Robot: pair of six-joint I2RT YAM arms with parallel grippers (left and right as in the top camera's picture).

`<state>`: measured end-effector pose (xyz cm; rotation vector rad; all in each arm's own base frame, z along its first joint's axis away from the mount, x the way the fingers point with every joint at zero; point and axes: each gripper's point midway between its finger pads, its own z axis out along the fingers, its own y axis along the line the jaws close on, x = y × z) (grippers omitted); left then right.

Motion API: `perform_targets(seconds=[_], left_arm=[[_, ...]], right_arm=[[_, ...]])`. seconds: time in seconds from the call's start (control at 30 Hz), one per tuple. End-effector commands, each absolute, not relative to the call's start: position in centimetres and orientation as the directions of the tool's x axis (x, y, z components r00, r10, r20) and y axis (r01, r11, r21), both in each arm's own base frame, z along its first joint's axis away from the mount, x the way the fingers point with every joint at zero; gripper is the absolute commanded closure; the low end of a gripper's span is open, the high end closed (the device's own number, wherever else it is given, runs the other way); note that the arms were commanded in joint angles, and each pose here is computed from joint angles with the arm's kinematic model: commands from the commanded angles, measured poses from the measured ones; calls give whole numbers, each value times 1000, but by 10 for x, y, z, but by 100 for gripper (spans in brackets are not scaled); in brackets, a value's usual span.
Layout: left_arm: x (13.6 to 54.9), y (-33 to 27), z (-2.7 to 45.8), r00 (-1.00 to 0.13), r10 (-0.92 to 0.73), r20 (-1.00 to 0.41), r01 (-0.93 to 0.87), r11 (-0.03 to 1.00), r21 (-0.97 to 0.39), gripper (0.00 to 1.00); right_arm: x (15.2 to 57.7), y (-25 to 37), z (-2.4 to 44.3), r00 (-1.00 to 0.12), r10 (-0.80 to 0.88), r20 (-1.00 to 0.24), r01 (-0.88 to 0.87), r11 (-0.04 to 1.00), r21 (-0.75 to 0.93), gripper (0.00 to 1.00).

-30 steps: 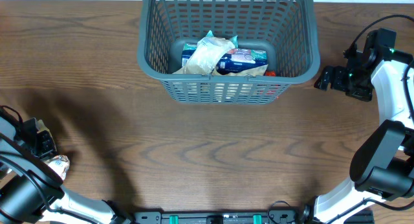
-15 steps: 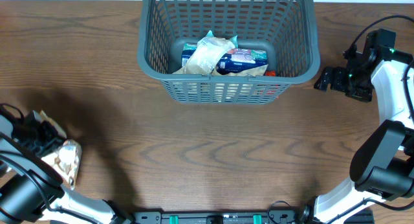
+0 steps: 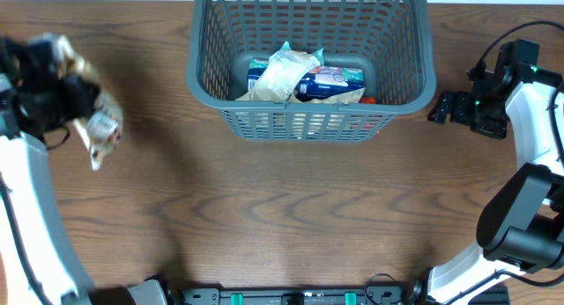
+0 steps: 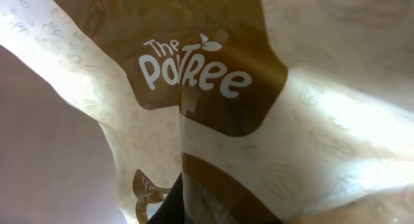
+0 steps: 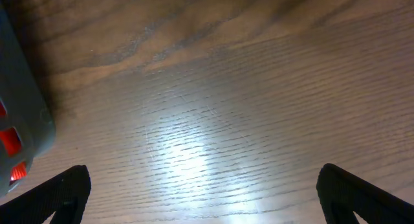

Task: Pack container
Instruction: 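Lift the Pantree pouch with the left gripper and drop it into the basket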

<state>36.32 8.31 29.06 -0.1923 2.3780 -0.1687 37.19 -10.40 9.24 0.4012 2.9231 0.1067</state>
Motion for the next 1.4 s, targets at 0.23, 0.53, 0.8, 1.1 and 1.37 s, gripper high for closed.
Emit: perform_targets(seconds=[0.23,0.53,0.8,1.1,1.37], left_arm=[[370,-57,444,-349,247,-904,378,920,106,94],[376,-184,444,154,650,-745,668,487,563,94],[412,-260,381,388,720,-576,703,173,690,83],[456,-281,252,178,776,-605,869,165,466,94],[461,-273,172,36,834,-550,939,161,305,94]], right_arm=[[369,-98,92,-953,255,-162,240,965,103,1],[366,-97,91,-955,256,-149,242,965,104,1],[364,-97,91,-954,266,-141,253,962,106,1],[364,-96,91,-954,266,-138,253,962,106,1],[364,-97,91,-954,266,-138,253,962,106,1]])
